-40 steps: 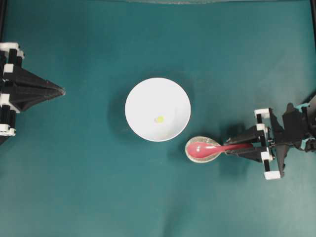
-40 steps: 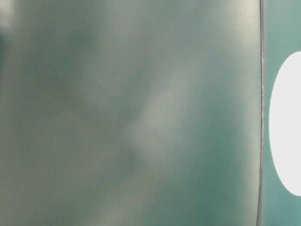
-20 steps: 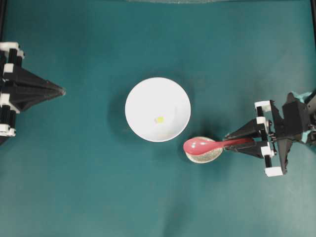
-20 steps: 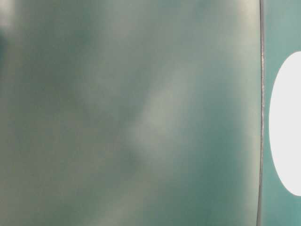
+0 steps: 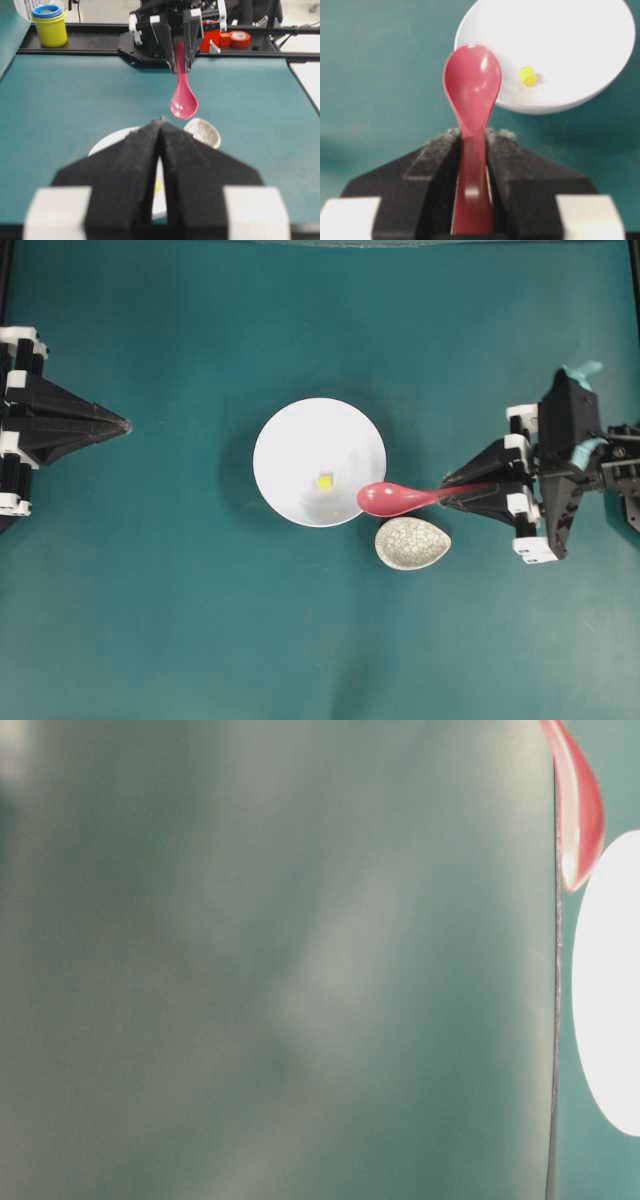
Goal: Scoop the yellow hexagonal prism block from the bowl with a spoon using the right arm.
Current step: 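Lift the spoon out of the rest and carry it over the bowl, then lower the spoon bowl into the white bowl beside the yellow block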
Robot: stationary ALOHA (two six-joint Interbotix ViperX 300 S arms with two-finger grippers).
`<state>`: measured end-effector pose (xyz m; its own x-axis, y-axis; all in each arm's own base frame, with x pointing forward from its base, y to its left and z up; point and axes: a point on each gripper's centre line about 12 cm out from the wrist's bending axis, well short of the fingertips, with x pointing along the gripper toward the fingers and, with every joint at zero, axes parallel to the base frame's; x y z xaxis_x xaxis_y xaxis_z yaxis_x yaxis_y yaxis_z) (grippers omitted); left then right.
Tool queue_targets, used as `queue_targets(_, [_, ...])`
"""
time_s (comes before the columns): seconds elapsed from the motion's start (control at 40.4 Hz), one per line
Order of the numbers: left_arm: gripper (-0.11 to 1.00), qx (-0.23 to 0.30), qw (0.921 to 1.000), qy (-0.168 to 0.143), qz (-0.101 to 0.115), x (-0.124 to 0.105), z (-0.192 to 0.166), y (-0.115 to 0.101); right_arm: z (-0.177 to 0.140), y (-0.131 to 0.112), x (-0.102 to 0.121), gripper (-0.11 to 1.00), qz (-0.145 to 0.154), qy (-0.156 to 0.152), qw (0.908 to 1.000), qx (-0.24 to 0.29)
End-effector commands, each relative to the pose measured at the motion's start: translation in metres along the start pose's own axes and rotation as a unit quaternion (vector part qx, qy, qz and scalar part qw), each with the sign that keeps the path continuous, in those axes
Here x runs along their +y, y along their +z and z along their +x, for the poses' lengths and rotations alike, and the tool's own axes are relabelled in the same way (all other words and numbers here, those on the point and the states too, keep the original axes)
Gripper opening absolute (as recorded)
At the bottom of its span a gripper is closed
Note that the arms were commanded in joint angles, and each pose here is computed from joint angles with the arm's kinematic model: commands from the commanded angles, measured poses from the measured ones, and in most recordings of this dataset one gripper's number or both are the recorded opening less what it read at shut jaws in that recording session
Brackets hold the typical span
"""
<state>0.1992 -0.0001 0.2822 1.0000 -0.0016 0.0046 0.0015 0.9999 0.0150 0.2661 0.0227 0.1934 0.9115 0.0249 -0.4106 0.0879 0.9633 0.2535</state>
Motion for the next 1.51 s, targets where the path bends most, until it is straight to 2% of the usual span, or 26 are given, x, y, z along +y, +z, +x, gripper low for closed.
queue_targets(0.0, [0.00,-0.006,1.0000,0.001,0.002,0.000,0.002,0.008,0.002,0.018,0.001,0.23,0.003,0.000,1.0000,0.001])
queue_targets(0.445, [0.00,-0.003,1.0000,0.001,0.002,0.000,0.002,0.008,0.008,0.056,-0.012,0.23,0.030,-0.021,0.9972,0.065])
queue_targets(0.668, [0.00,0.001,1.0000,0.001,0.001,0.000,0.002,0.006,0.015,0.072,-0.014,0.23,0.044,-0.022,0.9917,0.118])
queue_targets(0.99, [0.00,0.011,0.9999,0.001,0.001,0.000,0.002,0.004,0.046,0.079,-0.022,0.23,0.034,-0.034,0.9732,0.225])
queue_targets(1.237, [0.00,0.009,1.0000,0.001,0.001,0.000,0.002,0.004,0.068,0.086,-0.022,0.23,0.029,-0.032,0.9625,0.268])
queue_targets(1.484, [0.00,0.008,1.0000,0.001,0.001,0.000,0.002,0.005,0.080,0.083,-0.024,0.23,0.019,-0.035,0.9485,0.314])
